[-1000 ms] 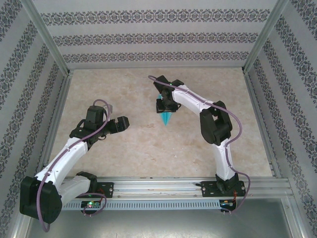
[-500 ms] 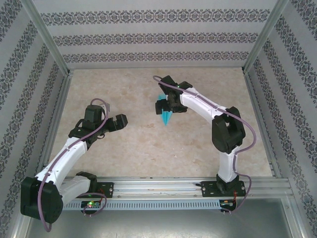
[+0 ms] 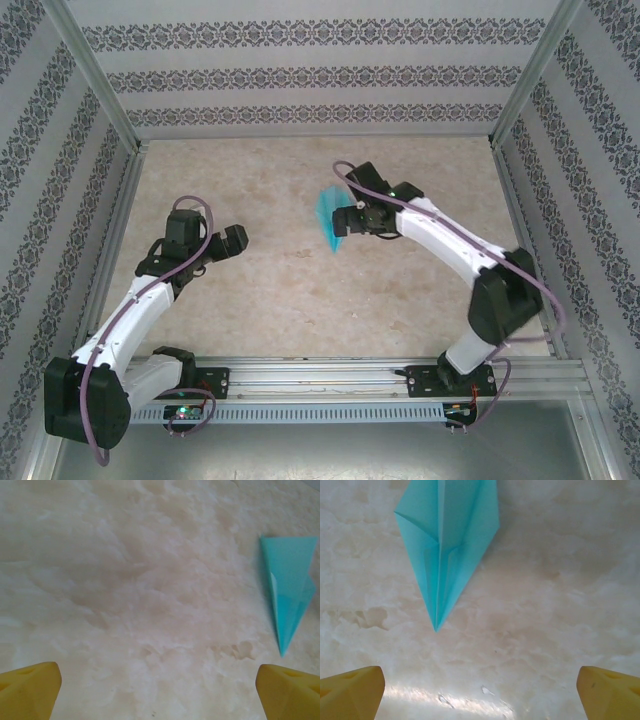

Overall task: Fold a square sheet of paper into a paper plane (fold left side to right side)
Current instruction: Reset both arms

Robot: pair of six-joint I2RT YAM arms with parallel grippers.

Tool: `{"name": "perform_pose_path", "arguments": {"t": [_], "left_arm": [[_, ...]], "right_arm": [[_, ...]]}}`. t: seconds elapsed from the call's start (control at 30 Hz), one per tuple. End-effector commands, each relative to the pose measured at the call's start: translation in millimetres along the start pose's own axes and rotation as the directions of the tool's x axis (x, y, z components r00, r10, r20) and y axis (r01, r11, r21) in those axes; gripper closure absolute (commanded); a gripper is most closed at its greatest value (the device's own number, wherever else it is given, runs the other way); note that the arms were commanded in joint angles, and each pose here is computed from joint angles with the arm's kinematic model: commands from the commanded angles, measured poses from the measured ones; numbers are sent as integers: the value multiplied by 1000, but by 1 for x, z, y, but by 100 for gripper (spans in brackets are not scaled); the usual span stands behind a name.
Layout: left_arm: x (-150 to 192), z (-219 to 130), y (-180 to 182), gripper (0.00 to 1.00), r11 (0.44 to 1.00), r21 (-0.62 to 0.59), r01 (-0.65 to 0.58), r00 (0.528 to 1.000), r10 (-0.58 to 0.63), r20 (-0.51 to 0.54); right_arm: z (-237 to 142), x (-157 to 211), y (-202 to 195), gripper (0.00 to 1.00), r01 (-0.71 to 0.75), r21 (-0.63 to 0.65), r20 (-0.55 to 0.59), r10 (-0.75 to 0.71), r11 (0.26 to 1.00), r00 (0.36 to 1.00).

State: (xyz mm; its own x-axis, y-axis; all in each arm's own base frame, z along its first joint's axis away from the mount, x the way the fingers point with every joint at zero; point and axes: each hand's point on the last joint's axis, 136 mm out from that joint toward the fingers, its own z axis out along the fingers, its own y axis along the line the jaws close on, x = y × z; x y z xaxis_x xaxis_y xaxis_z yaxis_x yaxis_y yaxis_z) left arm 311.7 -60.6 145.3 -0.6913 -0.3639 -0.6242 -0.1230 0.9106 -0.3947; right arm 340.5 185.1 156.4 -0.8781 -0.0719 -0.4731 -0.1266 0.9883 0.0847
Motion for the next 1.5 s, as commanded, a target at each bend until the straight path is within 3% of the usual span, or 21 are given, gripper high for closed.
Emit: {"name": "perform_pose_path", "arguments": {"t": [0.0,0.27,0.53,0.73,0.9,1.23,1.47], "left_arm": [[-22,-7,6,0,999,-35,-26,997,29,75],[-47,-19,8,0,996,-72,-59,986,69,149],[-63,-26,8,0,993,-86,-74,978,90,190],[-64,-28,11,0,993,-90,-71,976,88,197],[-64,-30,13,0,992,-98,-75,976,93,196],[-63,-28,18,0,992,-112,-64,978,85,191],[-64,-26,20,0,992,-116,-56,980,77,186]], "right_arm": [[-26,-8,-27,2,9,61,141,-18,998,990],[-60,12,-90,2,-86,94,388,43,992,921],[-86,41,-161,2,-202,189,613,45,961,789],[-84,58,-191,2,-244,247,665,19,938,746],[-57,63,-200,2,-267,190,710,56,945,702],[-13,46,-192,1,-173,121,726,32,978,687],[-9,23,-190,2,-143,72,787,32,987,616]]}}
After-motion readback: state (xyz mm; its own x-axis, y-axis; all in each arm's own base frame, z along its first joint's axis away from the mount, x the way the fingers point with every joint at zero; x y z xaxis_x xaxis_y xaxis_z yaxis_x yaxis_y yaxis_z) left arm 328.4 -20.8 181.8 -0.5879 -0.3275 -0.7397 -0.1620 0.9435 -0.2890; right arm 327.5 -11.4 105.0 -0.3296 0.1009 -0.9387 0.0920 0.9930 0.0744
